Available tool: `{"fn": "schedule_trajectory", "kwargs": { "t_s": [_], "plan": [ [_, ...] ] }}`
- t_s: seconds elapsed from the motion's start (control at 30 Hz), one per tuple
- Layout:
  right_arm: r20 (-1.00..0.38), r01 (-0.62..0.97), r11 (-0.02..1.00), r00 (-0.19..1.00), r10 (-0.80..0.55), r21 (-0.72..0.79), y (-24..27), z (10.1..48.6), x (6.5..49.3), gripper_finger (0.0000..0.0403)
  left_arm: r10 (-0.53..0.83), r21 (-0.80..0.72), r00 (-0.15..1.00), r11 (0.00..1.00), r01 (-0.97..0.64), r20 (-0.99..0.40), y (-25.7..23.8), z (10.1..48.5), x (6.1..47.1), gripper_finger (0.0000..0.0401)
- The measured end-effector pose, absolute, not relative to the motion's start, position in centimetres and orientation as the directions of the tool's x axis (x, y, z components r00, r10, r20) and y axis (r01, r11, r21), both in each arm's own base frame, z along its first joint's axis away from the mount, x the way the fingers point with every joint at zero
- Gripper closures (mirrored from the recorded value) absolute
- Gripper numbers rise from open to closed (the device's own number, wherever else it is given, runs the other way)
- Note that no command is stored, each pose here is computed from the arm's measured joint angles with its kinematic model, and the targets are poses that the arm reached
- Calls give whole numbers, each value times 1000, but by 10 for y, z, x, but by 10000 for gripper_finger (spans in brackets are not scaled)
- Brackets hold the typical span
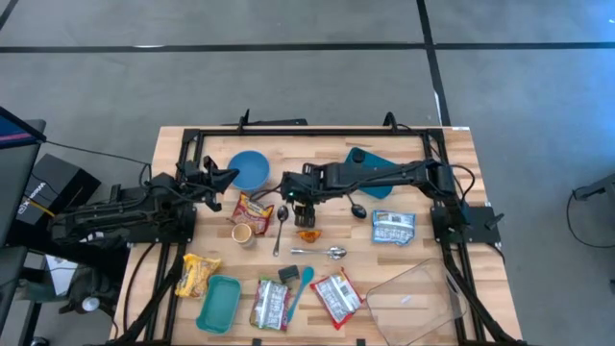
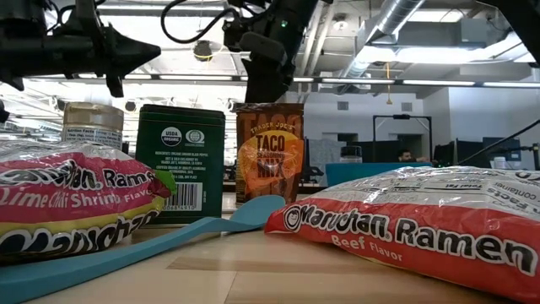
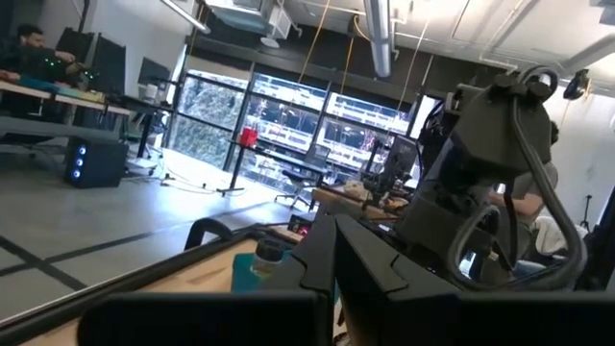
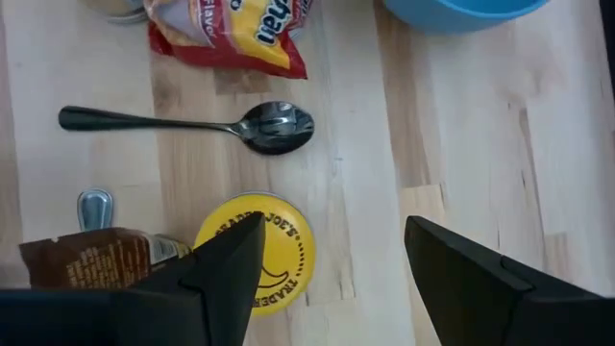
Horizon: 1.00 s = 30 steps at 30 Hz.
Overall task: Pick & Place Food Item
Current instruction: Put the yellow seasoning bottle into the blue bin
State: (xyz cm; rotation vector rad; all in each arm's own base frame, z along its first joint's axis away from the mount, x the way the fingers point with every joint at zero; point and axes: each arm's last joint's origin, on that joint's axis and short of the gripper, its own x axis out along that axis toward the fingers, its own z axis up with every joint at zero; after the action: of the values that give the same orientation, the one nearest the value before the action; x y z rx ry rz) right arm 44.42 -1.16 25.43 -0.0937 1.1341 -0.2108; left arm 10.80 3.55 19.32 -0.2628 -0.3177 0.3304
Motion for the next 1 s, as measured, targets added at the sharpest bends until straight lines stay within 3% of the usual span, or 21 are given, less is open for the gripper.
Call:
{"fn": "schedule_trajectory", "kwargs": {
  "t_s": [1.0],
  "plan": [
    [-926, 133, 991, 375, -49, 1, -21, 244, 445, 157, 354, -298, 902, 914, -277, 247, 35, 192, 108, 399]
  ]
}}
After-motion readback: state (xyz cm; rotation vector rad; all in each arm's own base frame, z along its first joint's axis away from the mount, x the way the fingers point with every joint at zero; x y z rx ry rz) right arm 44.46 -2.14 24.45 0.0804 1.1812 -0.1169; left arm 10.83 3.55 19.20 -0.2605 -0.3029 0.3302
